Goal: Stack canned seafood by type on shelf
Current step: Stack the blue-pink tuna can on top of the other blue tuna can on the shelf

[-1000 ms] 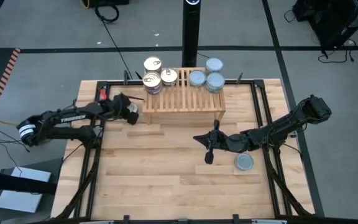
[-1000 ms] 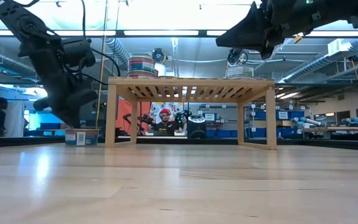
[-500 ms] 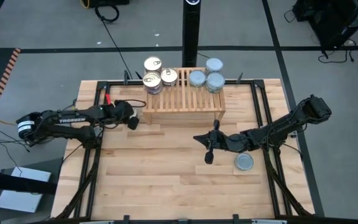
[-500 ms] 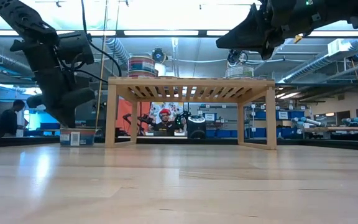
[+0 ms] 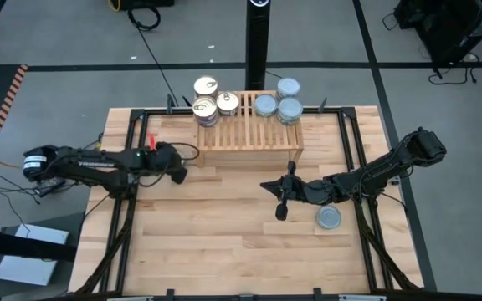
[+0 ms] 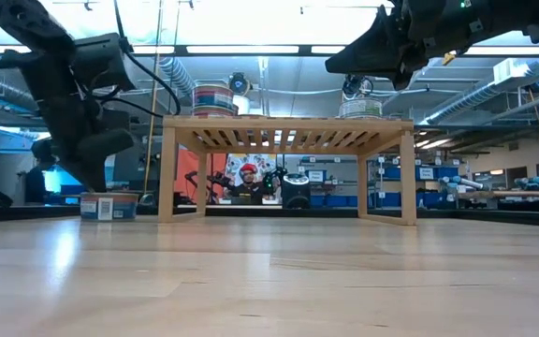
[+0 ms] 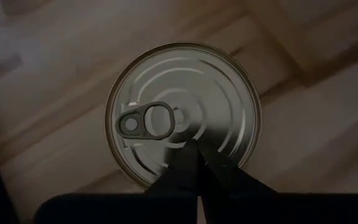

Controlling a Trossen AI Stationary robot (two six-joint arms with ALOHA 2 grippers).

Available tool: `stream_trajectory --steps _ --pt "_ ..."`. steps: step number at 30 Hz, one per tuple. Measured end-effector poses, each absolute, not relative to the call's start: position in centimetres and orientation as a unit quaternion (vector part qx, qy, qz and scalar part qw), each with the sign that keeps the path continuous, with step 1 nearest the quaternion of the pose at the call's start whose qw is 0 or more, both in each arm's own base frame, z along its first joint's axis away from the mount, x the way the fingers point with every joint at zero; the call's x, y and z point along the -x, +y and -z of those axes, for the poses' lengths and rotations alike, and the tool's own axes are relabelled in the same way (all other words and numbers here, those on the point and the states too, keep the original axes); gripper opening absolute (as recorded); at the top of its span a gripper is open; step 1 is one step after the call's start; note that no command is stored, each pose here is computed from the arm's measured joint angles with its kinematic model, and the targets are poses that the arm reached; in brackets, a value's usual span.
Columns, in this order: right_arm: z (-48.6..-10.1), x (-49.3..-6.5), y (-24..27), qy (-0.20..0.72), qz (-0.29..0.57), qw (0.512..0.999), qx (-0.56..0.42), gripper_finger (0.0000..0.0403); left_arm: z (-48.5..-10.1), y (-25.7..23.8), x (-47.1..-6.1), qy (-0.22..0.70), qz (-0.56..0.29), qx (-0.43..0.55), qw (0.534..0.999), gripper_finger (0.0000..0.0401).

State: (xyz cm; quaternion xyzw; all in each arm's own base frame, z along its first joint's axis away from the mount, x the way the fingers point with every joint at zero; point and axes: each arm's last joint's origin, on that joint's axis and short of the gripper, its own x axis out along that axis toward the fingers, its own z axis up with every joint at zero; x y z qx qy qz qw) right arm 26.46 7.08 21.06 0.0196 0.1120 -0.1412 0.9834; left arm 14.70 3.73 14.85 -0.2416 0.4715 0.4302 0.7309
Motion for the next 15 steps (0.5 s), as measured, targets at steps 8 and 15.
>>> stream_trajectory --steps 8,15 --pt "-21.1 -26.5 7.1 0.112 0.141 0.983 -0.02 0.0008 -15.9 1.3 -15.5 0.495 -0.359 0.256 0.749 0.0007" --pt "-21.1 -26.5 7.1 0.112 0.141 0.983 -0.02 0.0008 -17.0 -1.2 -16.6 0.502 -0.263 0.274 0.777 0.0007"
